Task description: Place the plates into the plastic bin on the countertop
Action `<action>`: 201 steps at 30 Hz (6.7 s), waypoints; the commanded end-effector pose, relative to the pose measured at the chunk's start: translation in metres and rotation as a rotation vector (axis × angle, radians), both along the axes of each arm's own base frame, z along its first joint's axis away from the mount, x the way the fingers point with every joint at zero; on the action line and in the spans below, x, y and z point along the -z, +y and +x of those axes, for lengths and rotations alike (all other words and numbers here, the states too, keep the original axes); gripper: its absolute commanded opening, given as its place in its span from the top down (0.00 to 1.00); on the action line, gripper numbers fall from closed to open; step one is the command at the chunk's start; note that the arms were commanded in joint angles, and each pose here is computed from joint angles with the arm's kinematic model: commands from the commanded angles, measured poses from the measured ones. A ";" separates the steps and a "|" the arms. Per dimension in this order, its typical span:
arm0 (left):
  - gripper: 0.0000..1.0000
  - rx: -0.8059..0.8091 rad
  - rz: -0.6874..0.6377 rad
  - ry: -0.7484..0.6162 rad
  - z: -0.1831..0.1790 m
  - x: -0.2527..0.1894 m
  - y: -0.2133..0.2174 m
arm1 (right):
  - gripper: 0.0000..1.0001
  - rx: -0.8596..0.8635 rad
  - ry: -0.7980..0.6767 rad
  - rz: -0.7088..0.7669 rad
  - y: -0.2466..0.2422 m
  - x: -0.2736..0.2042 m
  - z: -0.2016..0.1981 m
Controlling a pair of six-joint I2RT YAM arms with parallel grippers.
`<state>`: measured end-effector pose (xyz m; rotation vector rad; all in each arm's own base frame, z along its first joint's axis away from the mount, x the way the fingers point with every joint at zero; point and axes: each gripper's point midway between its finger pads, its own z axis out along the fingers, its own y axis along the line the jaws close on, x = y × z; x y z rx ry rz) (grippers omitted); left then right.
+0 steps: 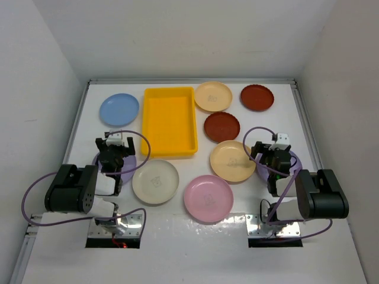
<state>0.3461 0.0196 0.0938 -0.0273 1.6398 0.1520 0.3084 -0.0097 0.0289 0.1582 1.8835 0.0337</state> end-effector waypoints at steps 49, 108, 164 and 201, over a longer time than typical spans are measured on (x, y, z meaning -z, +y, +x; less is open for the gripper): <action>0.06 -0.055 -0.177 1.188 -0.068 -0.017 0.146 | 0.05 -0.127 0.342 0.045 0.049 -0.147 0.057; 1.00 0.461 -0.230 0.658 0.153 -0.154 -0.013 | 0.11 -0.060 0.779 -0.116 0.078 -0.064 0.057; 0.62 0.265 0.110 0.942 0.145 -0.027 -0.044 | 1.00 -0.348 0.859 -0.216 0.058 -0.014 -0.004; 0.78 0.364 0.142 0.894 0.184 0.006 -0.069 | 1.00 -0.330 0.385 0.238 0.304 -0.128 0.209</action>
